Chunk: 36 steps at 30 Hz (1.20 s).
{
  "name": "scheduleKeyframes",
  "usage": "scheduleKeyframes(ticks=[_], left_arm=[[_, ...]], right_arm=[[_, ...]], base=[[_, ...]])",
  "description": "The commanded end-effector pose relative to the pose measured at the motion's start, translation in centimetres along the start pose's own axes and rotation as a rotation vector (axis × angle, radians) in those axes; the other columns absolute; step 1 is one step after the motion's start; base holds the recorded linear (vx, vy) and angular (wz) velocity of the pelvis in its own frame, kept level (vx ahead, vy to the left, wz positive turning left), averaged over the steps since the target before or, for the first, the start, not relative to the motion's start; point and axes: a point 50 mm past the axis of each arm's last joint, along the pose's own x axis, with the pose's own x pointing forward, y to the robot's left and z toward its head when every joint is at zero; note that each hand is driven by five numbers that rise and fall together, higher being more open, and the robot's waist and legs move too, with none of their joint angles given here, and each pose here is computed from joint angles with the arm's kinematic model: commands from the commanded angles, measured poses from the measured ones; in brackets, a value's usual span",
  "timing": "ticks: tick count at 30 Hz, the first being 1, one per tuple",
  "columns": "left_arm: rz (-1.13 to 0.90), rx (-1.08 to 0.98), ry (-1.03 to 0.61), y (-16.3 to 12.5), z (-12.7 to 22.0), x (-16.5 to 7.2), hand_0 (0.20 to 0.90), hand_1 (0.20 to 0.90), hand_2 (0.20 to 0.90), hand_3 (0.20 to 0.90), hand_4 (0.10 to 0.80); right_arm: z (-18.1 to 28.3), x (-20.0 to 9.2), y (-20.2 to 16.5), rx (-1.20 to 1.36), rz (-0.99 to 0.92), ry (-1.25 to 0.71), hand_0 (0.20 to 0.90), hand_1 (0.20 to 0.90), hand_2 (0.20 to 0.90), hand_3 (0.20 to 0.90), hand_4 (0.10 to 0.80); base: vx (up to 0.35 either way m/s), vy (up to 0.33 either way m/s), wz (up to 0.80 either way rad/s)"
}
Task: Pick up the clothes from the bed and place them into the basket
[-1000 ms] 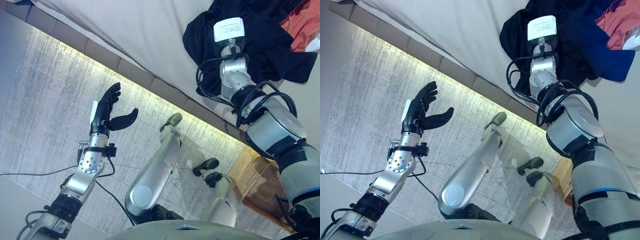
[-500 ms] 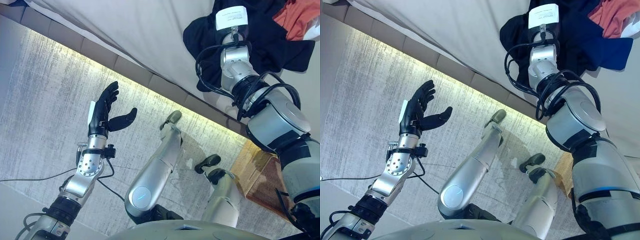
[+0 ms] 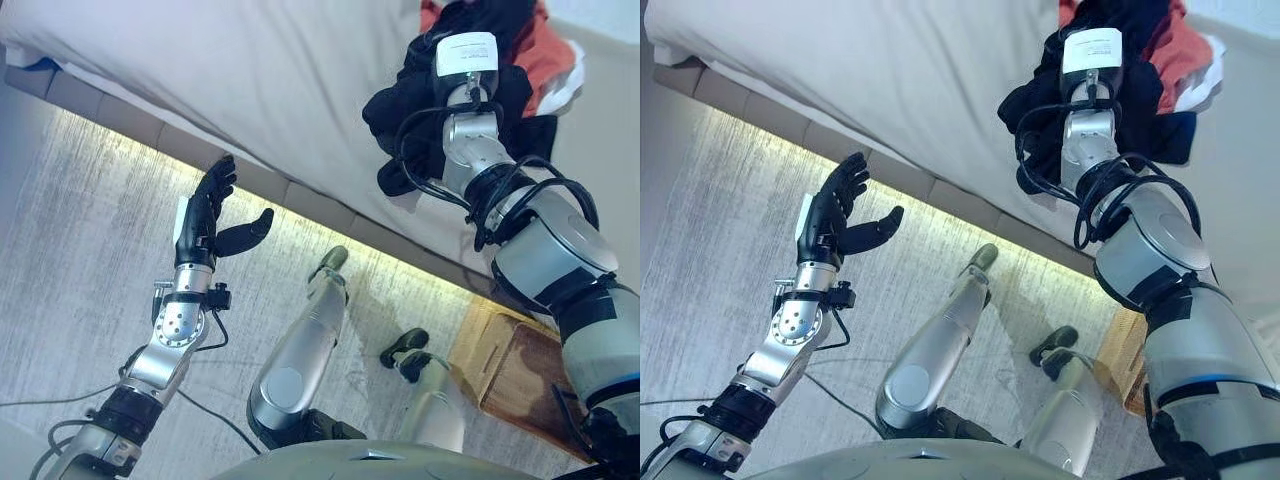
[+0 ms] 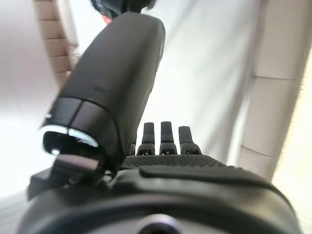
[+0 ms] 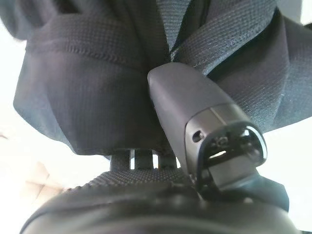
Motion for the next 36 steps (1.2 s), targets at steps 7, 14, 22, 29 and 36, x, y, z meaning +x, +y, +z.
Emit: scheduleKeyframes(ticks=[7,14,22,29,36], left_arm=[[0.020,0.113,-0.021,0.7,0.7,1.4,0.900,0.900,0.900,0.900,0.800],[-0.027,0.143,0.166,0.5,-2.3,0.0,0.900,0.900,0.900,0.900,0.800],[-0.062,0.154,0.266,0.5,-4.1,-1.1,0.900,0.900,0.900,0.900,0.800],[-0.051,0.152,0.299,0.5,-4.9,-1.6,0.900,0.900,0.900,0.900,0.800],[-0.052,0.155,0.311,0.2,-5.4,-1.2,0.900,0.900,0.900,0.900,0.800]], right_arm=[[-3.0,0.9,-10.8,0.334,-0.493,0.005,0.300,0.300,0.300,0.200,0.100],[-6.0,0.1,-14.1,0.596,-0.624,0.002,0.300,0.300,0.300,0.200,0.100],[-9.3,-1.0,-17.3,0.619,-0.727,0.024,0.300,0.300,0.300,0.200,0.100],[-11.6,-1.3,-17.2,0.598,-0.704,0.052,0.300,0.300,0.300,0.200,0.100],[-14.3,-1.8,-15.1,0.588,-0.668,0.096,0.300,0.300,0.300,0.200,0.100]], base=[[0.050,-0.050,-0.18],[0.092,-0.016,-0.16],[0.090,0.006,-0.19],[0.032,-0.003,-0.26],[-0.015,-0.029,-0.35]])
